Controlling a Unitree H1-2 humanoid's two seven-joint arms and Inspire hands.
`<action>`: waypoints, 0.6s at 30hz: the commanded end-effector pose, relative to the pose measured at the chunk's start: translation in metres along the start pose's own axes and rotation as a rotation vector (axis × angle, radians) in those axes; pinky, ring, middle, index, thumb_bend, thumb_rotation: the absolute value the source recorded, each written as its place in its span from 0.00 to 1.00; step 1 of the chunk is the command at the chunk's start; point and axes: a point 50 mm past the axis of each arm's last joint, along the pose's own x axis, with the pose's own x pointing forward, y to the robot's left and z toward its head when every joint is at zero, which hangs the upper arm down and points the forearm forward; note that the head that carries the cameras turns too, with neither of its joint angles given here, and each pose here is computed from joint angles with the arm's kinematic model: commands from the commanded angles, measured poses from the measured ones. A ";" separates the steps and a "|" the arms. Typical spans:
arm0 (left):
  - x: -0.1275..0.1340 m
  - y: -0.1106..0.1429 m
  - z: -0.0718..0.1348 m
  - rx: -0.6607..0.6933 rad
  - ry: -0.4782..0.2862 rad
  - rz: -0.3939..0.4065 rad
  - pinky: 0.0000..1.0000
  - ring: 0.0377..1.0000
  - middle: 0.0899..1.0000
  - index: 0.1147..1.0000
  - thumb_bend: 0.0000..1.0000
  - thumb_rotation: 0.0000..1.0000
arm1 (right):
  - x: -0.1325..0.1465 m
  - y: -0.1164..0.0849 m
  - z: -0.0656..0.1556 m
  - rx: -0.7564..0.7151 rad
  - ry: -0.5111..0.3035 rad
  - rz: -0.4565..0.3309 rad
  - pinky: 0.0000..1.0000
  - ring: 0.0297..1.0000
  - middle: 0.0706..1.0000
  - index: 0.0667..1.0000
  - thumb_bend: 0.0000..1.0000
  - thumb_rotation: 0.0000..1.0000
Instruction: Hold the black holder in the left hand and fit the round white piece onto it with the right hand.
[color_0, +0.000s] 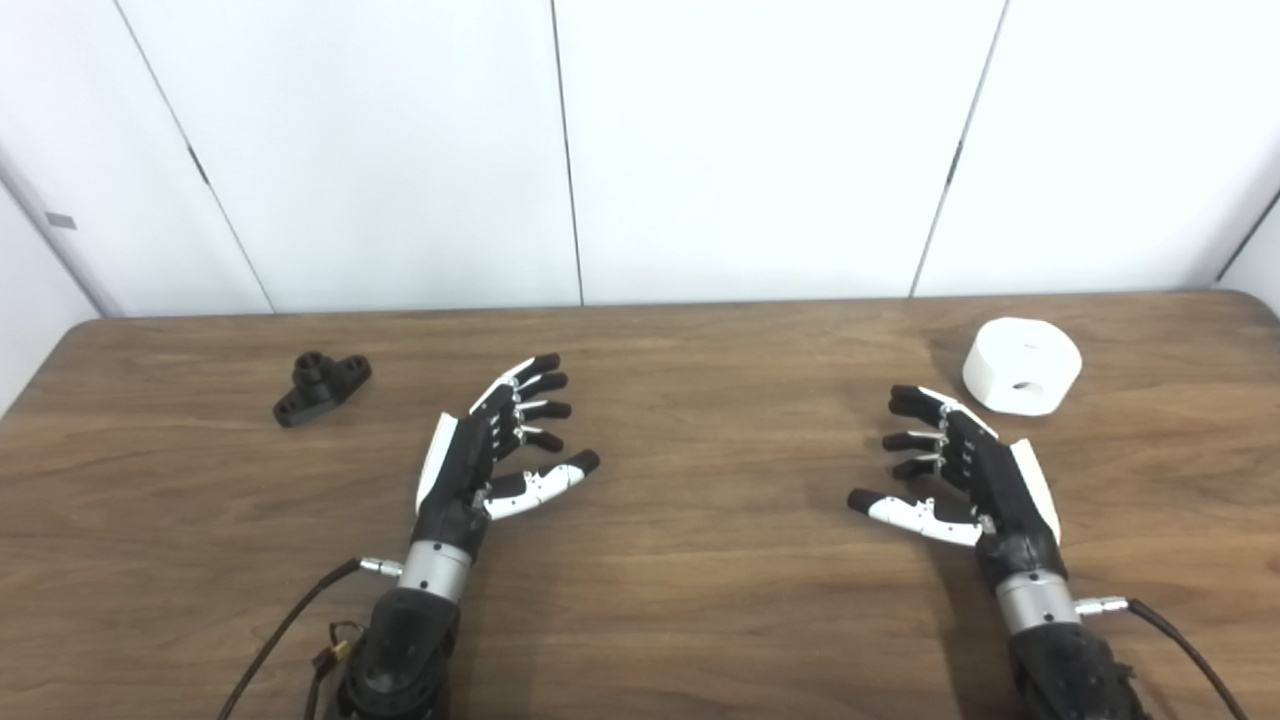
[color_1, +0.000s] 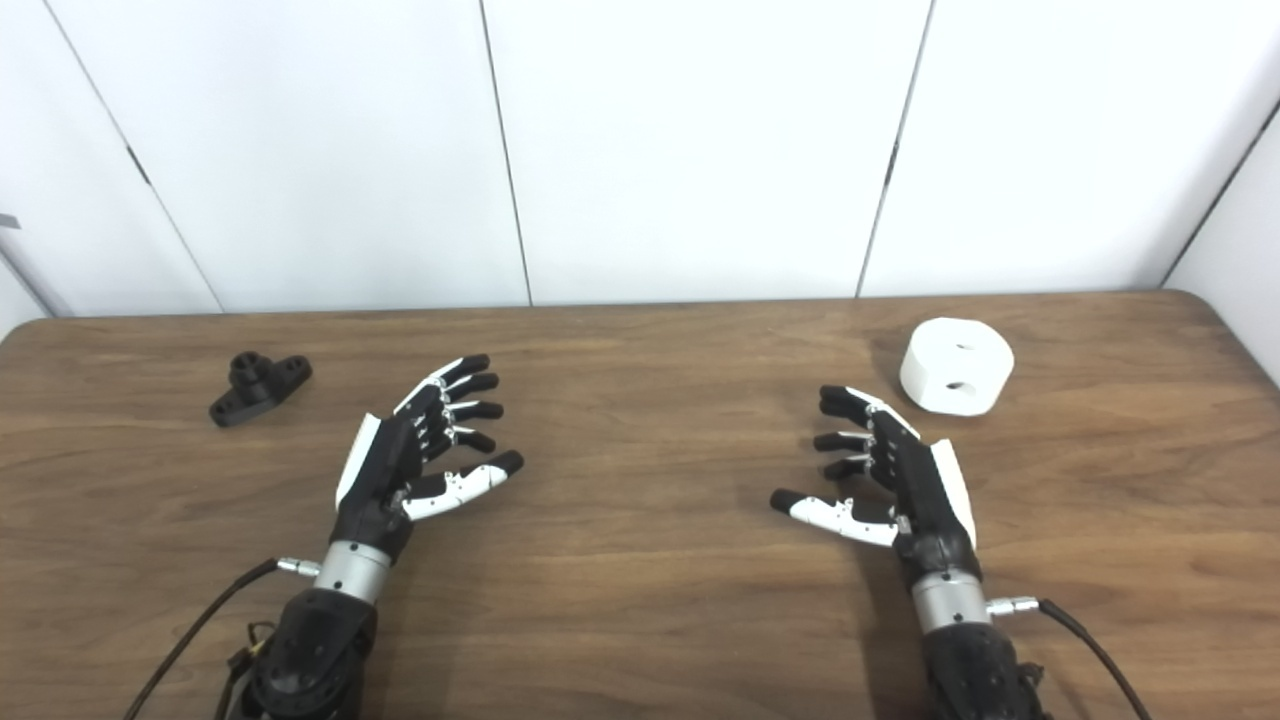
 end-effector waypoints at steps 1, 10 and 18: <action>-0.010 -0.009 -0.013 -0.025 0.023 -0.009 0.55 0.71 0.79 0.81 0.70 0.00 | 0.007 -0.002 0.016 0.001 -0.088 -0.014 0.53 0.65 0.77 0.75 0.76 0.00; -0.010 -0.009 -0.012 -0.015 0.025 -0.012 0.54 0.69 0.79 0.79 0.69 0.00 | 0.007 -0.002 0.016 0.002 -0.088 -0.009 0.53 0.66 0.78 0.76 0.76 0.00; -0.008 -0.024 -0.011 -0.018 0.034 -0.026 0.56 0.71 0.80 0.79 0.70 0.00 | 0.009 -0.017 0.007 0.023 -0.094 -0.002 0.52 0.64 0.78 0.75 0.76 0.00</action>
